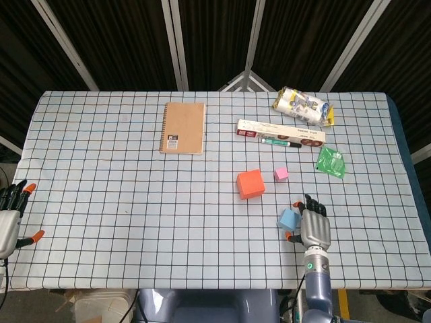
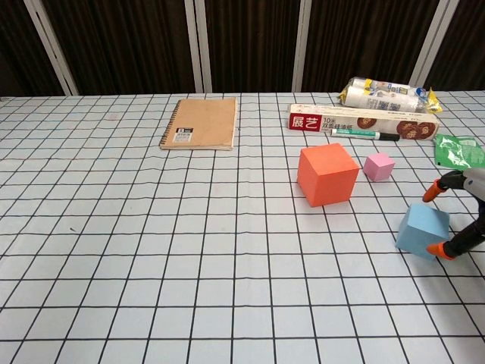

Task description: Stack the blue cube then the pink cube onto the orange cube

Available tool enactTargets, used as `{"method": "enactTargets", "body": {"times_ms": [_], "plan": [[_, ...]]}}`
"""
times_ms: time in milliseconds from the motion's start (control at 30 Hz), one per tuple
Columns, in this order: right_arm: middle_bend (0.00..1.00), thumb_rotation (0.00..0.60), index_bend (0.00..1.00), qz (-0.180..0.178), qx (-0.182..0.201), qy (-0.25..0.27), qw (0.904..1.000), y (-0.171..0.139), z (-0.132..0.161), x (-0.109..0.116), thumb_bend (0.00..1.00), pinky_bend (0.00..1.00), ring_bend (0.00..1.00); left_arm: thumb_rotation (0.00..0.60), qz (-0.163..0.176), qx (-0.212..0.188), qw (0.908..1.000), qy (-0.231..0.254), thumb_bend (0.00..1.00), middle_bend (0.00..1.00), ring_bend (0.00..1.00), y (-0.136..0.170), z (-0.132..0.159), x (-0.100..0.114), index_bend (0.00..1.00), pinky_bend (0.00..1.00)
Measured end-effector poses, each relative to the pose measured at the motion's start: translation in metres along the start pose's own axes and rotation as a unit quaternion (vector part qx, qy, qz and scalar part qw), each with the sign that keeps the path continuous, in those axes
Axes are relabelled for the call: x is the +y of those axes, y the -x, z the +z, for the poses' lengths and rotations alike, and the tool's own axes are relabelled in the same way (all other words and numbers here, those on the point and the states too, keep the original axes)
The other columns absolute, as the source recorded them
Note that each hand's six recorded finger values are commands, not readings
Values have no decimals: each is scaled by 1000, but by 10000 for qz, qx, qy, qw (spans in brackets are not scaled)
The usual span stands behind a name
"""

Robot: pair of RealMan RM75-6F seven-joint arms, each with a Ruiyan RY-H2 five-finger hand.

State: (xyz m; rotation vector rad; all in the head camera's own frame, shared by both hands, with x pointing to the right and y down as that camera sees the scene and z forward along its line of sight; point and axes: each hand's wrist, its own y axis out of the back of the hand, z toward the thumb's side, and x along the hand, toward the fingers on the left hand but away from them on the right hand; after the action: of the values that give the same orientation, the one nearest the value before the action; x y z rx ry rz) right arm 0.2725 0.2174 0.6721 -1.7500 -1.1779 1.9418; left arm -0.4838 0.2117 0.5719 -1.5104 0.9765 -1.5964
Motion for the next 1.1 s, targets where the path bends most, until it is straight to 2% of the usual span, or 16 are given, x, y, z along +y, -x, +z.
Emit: {"method": "enactTargets", "body": {"times_ms": [300, 1100], "plan": [[0, 600, 332, -41, -24, -15, 10000, -3, 3, 0, 275, 0, 0, 600, 4, 3, 10000, 9, 113, 0, 0, 1, 0, 0, 47, 0], [0, 600, 370, -60, -6, 32, 10000, 2, 9, -4, 276, 0, 0, 600, -24, 34, 10000, -7, 113, 0, 0, 0, -2, 0, 47, 0]]}}
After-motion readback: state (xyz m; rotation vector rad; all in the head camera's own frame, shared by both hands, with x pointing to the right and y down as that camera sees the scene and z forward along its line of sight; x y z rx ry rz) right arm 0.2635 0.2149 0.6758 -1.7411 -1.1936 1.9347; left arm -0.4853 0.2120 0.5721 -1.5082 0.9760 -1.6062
